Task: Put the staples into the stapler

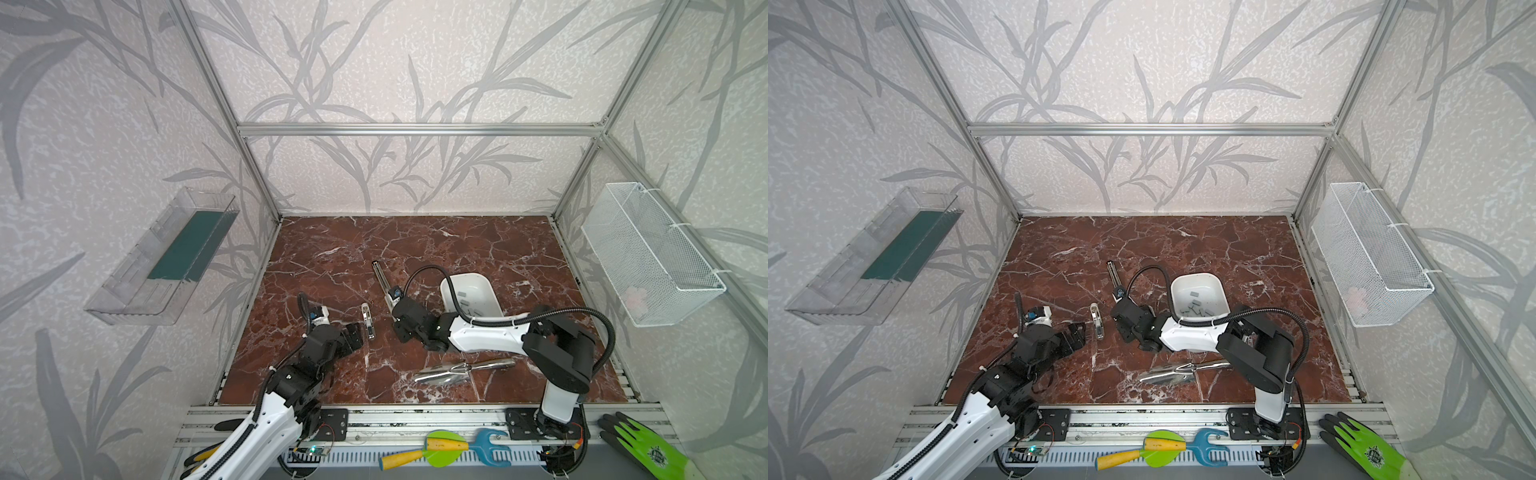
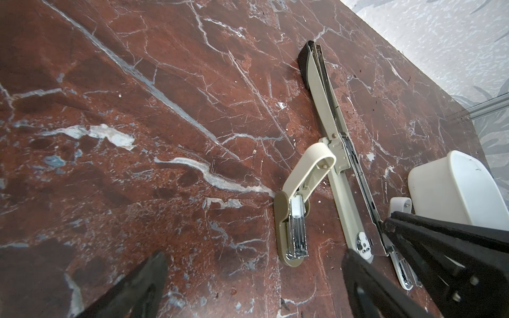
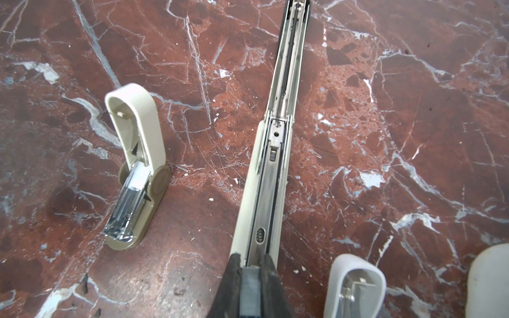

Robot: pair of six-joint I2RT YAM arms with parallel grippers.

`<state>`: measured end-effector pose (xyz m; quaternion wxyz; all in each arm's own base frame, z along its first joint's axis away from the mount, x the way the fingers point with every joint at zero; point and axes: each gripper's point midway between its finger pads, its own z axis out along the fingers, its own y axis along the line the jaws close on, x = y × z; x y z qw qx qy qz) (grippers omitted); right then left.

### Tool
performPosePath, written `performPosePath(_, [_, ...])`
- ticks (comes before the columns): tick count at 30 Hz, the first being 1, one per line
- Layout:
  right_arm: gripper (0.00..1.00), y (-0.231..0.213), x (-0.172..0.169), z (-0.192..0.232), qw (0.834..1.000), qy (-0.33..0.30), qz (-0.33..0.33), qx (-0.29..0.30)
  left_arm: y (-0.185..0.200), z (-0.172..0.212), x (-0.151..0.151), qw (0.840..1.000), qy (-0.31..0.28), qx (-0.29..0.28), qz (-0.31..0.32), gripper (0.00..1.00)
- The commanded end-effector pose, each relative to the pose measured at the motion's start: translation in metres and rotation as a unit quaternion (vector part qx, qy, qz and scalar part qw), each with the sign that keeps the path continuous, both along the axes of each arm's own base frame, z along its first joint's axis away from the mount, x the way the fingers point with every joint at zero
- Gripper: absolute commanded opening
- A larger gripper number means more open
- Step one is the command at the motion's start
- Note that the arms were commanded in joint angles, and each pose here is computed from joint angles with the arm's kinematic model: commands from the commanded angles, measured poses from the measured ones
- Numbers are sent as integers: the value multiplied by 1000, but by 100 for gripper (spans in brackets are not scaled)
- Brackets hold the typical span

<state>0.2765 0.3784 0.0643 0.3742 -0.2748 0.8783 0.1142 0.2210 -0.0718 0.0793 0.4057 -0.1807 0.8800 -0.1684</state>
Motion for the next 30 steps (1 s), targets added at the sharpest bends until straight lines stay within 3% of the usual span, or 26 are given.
performPosePath(1, [6,6,6,3,1000,-4,-7,8,2,9,4,1000,-14,-4,9,99])
performPosePath(30, [6,-1,5,6,1000,-11,-11,6,2,8,4,1000,-14,-4,9,99])
